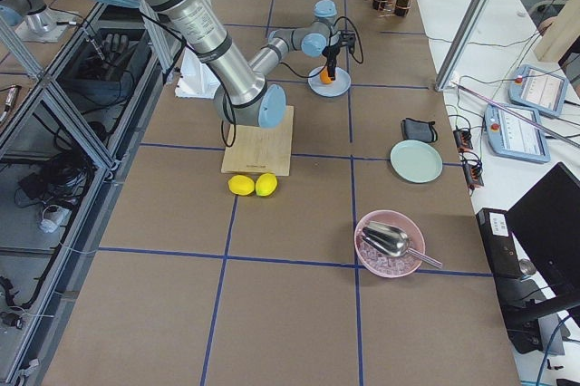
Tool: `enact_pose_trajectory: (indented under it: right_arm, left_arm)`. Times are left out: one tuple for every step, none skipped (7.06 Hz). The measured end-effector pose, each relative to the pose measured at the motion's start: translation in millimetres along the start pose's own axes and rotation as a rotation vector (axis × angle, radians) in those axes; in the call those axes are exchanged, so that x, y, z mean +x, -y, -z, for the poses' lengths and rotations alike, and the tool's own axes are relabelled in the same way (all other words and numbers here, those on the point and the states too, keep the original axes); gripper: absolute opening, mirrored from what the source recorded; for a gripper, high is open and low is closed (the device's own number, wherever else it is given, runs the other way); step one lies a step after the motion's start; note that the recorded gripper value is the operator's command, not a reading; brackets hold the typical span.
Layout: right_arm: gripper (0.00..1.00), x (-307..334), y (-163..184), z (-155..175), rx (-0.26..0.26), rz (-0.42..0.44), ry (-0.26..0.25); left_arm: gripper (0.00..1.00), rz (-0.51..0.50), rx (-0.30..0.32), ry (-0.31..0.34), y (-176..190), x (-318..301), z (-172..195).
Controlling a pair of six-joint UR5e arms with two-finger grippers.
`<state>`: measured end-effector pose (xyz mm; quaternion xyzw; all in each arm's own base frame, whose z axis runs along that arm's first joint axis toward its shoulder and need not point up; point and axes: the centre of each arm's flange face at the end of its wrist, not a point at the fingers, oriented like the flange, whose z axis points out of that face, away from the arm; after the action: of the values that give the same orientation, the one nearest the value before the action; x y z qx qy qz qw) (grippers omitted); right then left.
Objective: Pick orange to plate
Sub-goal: 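Open the right gripper and lift it away from the plate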
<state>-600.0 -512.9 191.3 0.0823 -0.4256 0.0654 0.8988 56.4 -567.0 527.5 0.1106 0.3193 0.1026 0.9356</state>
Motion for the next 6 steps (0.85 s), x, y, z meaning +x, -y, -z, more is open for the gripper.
enact_pose_trajectory:
  right_arm:
    - [1.00, 22.5, 16.0, 9.8, -0.034, 0.015, -0.004]
    - [1.00, 55.8, 29.9, 28.0, -0.065, 0.038, -0.011]
    - [1.00, 99.2, 40.3, 50.3, -0.081, 0.085, -0.023]
    - [1.00, 147.1, 53.3, 73.7, -0.093, 0.140, -0.030]
    - [1.00, 197.2, 70.0, 92.5, -0.113, 0.179, -0.030]
    - [1.00, 252.9, 86.7, 108.6, -0.132, 0.208, -0.026]
  left_arm:
    - [1.00, -0.022, -0.007, 0.005, -10.6, -12.4, -1.7]
    - [1.00, -0.043, -0.011, 0.012, -21.6, -29.2, 0.3]
    - [1.00, -0.038, -0.019, 0.014, -35.7, -50.4, 4.0]
    - [1.00, -0.011, -0.036, -0.011, -53.9, -72.0, 7.3]
    - [1.00, 0.014, -0.056, -0.052, -72.9, -92.4, 9.8]
    - [1.00, 0.035, -0.076, -0.088, -97.0, -115.2, 7.5]
